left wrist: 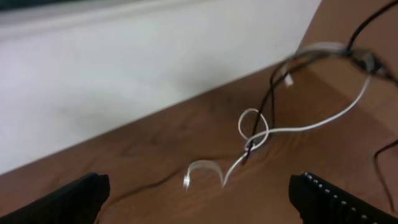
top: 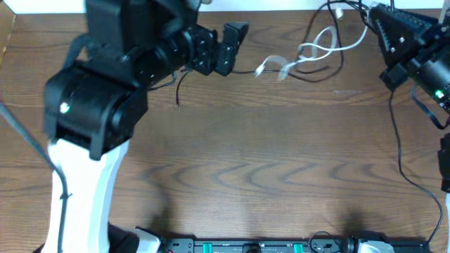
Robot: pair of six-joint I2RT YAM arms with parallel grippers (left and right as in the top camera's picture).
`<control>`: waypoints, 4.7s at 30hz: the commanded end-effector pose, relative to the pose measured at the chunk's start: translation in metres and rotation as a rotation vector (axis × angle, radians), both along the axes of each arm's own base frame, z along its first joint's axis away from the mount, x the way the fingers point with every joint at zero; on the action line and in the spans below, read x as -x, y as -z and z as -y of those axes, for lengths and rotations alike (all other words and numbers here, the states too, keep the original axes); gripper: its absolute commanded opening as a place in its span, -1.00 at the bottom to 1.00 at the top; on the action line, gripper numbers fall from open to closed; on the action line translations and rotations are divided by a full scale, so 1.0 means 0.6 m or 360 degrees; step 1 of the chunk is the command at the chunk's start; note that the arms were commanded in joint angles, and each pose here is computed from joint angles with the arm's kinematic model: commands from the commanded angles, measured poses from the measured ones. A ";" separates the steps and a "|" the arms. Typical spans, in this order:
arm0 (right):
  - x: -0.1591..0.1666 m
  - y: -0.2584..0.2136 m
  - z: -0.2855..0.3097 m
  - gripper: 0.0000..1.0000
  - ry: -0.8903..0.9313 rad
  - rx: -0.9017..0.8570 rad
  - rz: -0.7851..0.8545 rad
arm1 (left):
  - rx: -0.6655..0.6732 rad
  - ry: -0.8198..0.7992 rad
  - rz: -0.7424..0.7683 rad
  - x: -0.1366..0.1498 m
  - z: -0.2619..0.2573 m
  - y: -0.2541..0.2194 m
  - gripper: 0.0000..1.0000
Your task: Untangle cables
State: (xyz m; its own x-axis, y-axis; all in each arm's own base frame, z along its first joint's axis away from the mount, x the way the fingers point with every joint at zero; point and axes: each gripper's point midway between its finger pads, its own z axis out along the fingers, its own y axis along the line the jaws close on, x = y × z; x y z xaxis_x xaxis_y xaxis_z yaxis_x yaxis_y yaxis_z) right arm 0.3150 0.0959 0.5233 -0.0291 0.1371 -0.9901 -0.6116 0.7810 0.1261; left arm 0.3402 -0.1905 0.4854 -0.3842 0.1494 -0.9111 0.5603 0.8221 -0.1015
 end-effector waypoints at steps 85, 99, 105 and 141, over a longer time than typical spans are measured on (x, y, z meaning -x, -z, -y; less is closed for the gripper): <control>0.019 0.039 -0.110 -0.98 -0.0028 -0.0066 -0.0245 | -0.0371 0.0834 0.0444 0.025 -0.001 0.020 -0.63; -0.033 0.076 -0.030 -0.98 0.0351 -0.0011 -0.0343 | -0.0387 0.0757 0.0413 0.028 -0.030 0.018 -0.63; 0.012 0.062 -0.104 -0.98 -0.0111 -0.0023 -0.0314 | -0.0320 0.0742 0.0357 0.030 -0.027 0.018 -0.02; -0.060 -0.041 -0.135 -0.98 -0.0030 -0.0221 0.0151 | -0.0020 0.0611 -0.0379 -0.024 0.148 0.145 -0.31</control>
State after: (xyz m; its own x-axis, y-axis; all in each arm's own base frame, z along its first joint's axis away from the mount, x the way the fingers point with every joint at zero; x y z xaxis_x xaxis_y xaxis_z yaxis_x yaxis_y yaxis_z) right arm 0.3582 0.1798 0.5341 0.0362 0.2399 -0.9701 -0.6434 0.7484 0.1610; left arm 0.3448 -0.2774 0.4008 -0.4815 0.3503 -0.8034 0.8093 0.5297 -0.2540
